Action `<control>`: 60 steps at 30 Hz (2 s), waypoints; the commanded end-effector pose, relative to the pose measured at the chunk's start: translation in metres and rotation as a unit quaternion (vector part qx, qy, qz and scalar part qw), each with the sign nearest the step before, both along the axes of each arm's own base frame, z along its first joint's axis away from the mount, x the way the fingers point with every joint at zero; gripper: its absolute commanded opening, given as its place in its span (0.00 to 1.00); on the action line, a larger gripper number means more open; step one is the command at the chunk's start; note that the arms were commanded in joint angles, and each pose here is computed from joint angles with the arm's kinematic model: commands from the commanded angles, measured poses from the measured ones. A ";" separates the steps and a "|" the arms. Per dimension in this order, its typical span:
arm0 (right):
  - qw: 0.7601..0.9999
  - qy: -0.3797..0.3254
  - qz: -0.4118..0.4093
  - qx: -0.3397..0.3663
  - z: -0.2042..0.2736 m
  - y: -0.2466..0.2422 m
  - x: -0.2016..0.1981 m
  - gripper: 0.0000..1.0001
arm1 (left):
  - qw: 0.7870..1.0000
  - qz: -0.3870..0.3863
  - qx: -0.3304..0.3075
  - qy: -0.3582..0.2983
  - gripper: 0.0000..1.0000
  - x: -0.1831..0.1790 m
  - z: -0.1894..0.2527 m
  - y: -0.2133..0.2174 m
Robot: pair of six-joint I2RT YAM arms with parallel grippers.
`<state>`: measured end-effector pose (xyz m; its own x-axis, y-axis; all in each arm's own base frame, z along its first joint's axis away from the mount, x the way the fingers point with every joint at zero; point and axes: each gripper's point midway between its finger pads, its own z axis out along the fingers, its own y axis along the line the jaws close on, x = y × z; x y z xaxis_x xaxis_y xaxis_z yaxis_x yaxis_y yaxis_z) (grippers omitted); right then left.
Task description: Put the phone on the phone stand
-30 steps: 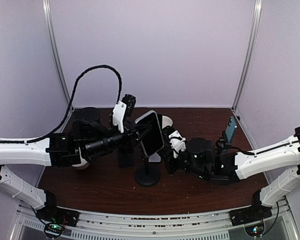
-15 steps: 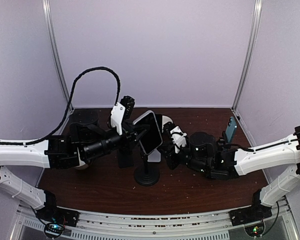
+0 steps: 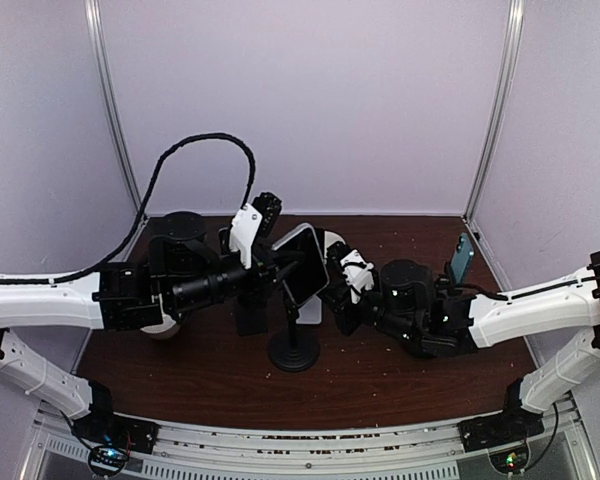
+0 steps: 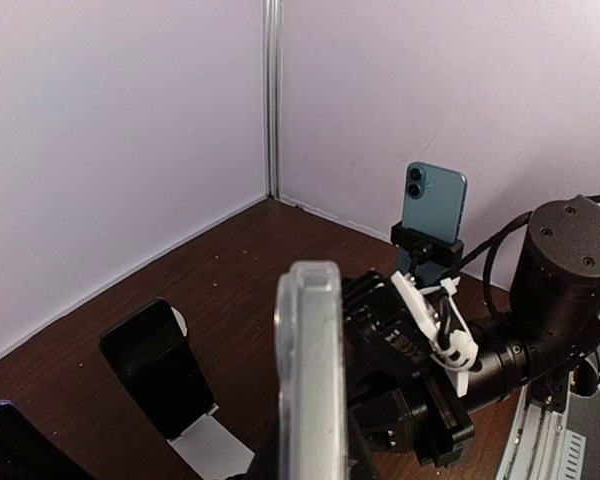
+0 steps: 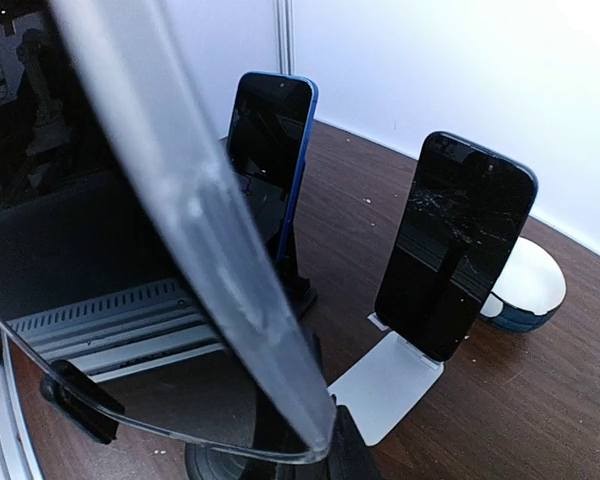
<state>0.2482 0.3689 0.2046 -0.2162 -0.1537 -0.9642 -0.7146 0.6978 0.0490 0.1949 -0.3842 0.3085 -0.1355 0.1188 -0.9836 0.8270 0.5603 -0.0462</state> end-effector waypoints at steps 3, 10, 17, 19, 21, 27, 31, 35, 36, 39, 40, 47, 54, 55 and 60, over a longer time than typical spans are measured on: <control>0.987 -0.046 -0.152 0.002 0.028 -0.053 0.043 0.00 | 0.944 -0.016 0.285 0.168 0.00 -0.032 -0.149 0.053; 0.989 -0.051 -0.139 0.006 0.034 -0.052 0.044 0.00 | 0.915 -0.003 0.347 0.204 0.00 -0.041 -0.157 0.080; 0.989 -0.055 -0.137 0.014 0.040 -0.054 0.050 0.00 | 0.906 -0.029 0.374 0.199 0.00 -0.049 -0.144 0.086; 0.989 -0.045 -0.136 0.028 0.039 -0.056 0.053 0.00 | 0.902 -0.029 0.386 0.194 0.00 -0.048 -0.148 0.089; 0.989 -0.035 -0.139 0.047 0.042 -0.062 0.056 0.00 | 0.897 -0.032 0.399 0.190 0.00 -0.048 -0.153 0.090; 0.987 -0.017 -0.150 0.061 0.042 -0.072 0.068 0.00 | 0.890 -0.035 0.417 0.180 0.00 -0.045 -0.156 0.092; 0.985 -0.023 -0.153 0.071 0.048 -0.077 0.071 0.00 | 0.890 -0.034 0.421 0.173 0.00 -0.044 -0.154 0.095; 0.986 -0.044 -0.154 0.033 0.051 -0.076 0.072 0.00 | 0.887 -0.027 0.429 0.168 0.00 -0.042 -0.153 0.099; 0.985 -0.053 -0.161 0.019 0.053 -0.077 0.072 0.00 | 0.886 -0.027 0.432 0.168 0.00 -0.042 -0.153 0.100; 0.985 -0.069 -0.160 0.001 0.059 -0.078 0.070 0.00 | 0.885 -0.025 0.435 0.166 0.00 -0.040 -0.152 0.103; 0.984 -0.072 -0.162 -0.008 0.058 -0.079 0.070 0.00 | 0.884 -0.025 0.435 0.166 0.00 -0.040 -0.152 0.104; 0.986 -0.109 -0.119 -0.034 0.064 -0.057 0.050 0.00 | 0.882 -0.019 0.432 0.190 0.00 -0.037 -0.150 0.105; 0.979 -0.139 -0.128 -0.071 0.066 -0.042 0.033 0.00 | 0.862 0.009 0.454 0.224 0.00 -0.033 -0.146 0.127; 0.978 -0.140 -0.138 -0.068 0.067 -0.046 0.035 0.00 | 0.859 0.006 0.457 0.230 0.00 -0.035 -0.147 0.129; 0.969 -0.130 -0.196 -0.072 0.070 -0.065 0.054 0.00 | 0.844 0.002 0.480 0.239 0.00 -0.038 -0.150 0.135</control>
